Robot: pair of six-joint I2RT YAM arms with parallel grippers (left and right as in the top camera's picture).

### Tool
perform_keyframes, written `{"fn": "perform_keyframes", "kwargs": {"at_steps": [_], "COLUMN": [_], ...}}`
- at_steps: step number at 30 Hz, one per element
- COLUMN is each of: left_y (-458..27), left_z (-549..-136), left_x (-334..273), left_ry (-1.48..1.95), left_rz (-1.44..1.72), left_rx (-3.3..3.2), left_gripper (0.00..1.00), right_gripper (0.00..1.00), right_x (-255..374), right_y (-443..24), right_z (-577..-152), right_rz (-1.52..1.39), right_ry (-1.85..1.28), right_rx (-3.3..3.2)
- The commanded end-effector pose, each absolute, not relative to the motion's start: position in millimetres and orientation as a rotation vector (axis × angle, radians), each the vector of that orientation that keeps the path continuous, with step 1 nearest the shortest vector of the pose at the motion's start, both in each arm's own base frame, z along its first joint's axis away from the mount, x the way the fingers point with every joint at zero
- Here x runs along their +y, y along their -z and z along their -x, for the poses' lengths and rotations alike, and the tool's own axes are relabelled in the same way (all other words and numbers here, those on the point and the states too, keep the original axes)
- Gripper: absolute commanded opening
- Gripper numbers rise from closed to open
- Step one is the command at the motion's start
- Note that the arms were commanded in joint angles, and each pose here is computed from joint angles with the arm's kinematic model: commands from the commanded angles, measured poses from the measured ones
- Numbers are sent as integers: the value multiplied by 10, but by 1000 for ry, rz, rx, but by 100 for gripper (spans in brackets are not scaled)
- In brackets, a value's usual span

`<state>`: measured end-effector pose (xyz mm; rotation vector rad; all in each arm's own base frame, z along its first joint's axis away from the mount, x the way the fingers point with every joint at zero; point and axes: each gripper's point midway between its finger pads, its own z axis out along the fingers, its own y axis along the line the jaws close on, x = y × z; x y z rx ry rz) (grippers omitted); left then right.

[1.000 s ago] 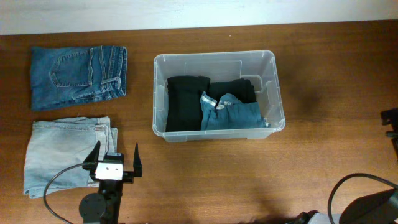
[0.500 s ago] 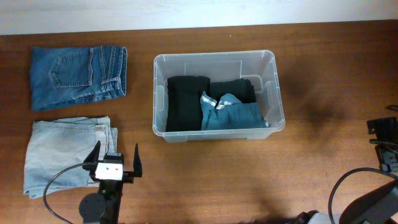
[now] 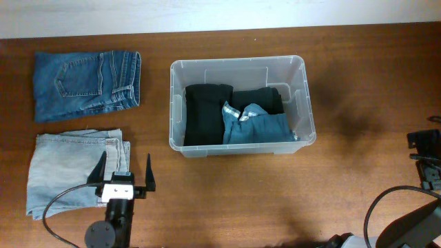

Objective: Pack container
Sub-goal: 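Move the left gripper down onto the light-blue jeans' edge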

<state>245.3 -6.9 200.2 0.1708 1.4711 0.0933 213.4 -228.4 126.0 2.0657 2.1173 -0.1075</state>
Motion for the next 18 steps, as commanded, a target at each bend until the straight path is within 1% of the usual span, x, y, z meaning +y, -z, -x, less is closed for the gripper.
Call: {"fn": "perform_keyframes", "kwargs": {"at_steps": [1, 5, 10, 13, 16, 18], "left_y": [-2190, -2338, -2518, -2723, -2880, -2956], "left_z": [-2422, -2406, -2480, -2620, -2856, -3031], "left_x": [-86, -43, 141, 264, 394, 393], "left_ry": [-161, -237, -263, -257, -205, -134], "left_rz": [-234, -273, -239, -218, -208, -266], "left_rx": [1389, 1381, 1559, 1677, 1837, 1920], "left_gripper": [99, 99, 99, 100, 99, 99], "right_gripper": [98, 98, 98, 98, 98, 98], "right_x": [-2304, -2304, -2303, -2304, -2304, -2304], "right_y": [-1275, -1275, -1275, -1275, -1275, -1275], "right_z": [-2100, -2100, -2099, -2100, -2100, -2100], "right_rz": [-2077, -2077, -2077, -2077, -2077, -2077], "right_ry": [126, 126, 126, 126, 126, 126], "right_rx": [2096, 2096, 2096, 2096, 2096, 2096]}}
